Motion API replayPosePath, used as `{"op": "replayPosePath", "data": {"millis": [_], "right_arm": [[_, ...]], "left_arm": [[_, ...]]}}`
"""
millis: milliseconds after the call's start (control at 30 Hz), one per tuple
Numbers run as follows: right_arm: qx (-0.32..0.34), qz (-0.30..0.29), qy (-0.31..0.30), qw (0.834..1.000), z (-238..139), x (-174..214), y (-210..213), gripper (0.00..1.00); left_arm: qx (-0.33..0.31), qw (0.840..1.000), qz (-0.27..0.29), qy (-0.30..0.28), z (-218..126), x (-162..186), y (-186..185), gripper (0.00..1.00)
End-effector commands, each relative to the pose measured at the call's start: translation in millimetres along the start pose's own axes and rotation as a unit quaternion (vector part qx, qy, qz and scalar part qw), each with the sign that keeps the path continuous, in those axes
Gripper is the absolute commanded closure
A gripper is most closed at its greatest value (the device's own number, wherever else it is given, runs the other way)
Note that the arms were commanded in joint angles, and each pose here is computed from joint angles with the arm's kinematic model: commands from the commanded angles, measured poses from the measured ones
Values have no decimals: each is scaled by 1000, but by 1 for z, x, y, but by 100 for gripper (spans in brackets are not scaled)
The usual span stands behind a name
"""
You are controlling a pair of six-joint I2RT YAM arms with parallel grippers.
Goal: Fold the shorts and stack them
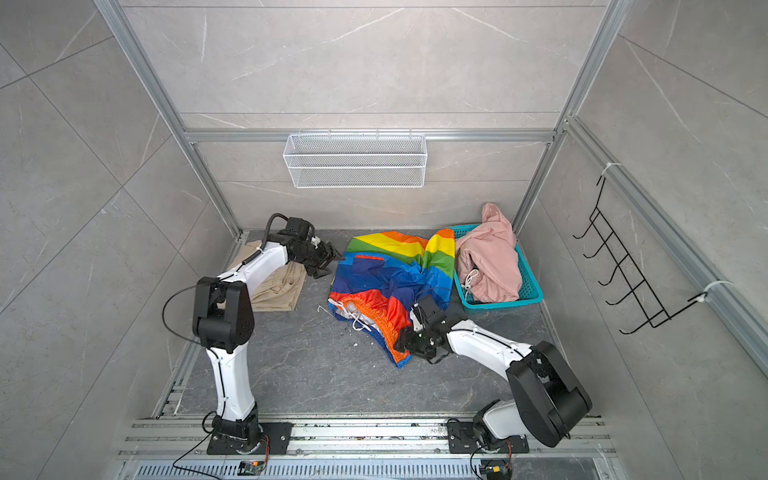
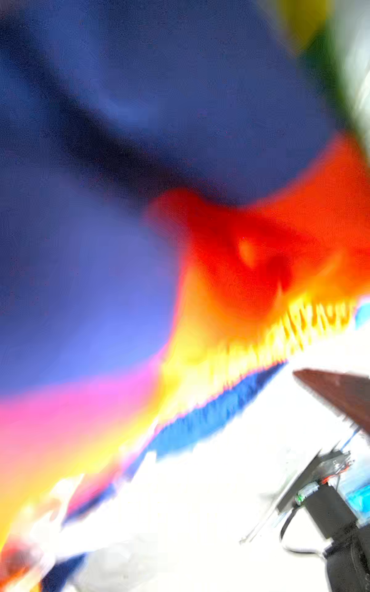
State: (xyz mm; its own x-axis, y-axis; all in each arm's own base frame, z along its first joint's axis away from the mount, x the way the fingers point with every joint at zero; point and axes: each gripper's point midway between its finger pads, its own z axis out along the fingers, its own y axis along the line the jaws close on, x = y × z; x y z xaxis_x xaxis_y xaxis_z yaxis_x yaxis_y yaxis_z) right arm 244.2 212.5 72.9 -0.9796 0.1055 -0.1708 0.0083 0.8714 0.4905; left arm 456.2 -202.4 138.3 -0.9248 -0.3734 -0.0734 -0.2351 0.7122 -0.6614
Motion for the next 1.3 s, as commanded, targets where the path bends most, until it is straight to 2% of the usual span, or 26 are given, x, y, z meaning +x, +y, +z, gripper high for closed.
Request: {"op": "replayPosePath", "data": {"millis": [0,67,167,267,467,633,833,900,1000,1100,1167,1267], "right_arm": [[39,-51,-50,997,-51,-34,10,13],[50,-66,-70,994,-73,-54,14,1],[65,-79,-101,990,-93,-88,18,1],[58,-84,-101,990,-87,-114,23,1],[48,-81,-75,993,-50,-137,22,1],[45,-68,-64,995,-34,-147,6,1],[74,-83,-45,993,-18,-155,-12,1],[87,-88,-29,992,-10,-152,-21,1],[89,-85,-7,992,4,-139,-31,1],[87,-77,10,993,13,-123,-40,1],[85,-68,17,994,16,-111,-46,1],[84,-45,29,995,22,-85,-54,1]], "left_arm": [[-24,999,37,29,-38,52,9,26],[-39,998,41,39,-42,77,19,24],[-70,994,52,60,-36,109,38,23],[-82,993,28,77,-19,122,61,23],[-85,993,1,83,8,118,77,25],[-100,992,-8,79,27,108,90,28],[-97,993,-22,60,47,95,96,36],[-99,994,-21,51,50,91,98,43],[-107,993,-10,42,50,85,100,60],[-115,993,-4,39,47,78,105,81],[-119,992,-4,41,43,72,108,98],[-128,991,5,33,32,56,110,100]]}}
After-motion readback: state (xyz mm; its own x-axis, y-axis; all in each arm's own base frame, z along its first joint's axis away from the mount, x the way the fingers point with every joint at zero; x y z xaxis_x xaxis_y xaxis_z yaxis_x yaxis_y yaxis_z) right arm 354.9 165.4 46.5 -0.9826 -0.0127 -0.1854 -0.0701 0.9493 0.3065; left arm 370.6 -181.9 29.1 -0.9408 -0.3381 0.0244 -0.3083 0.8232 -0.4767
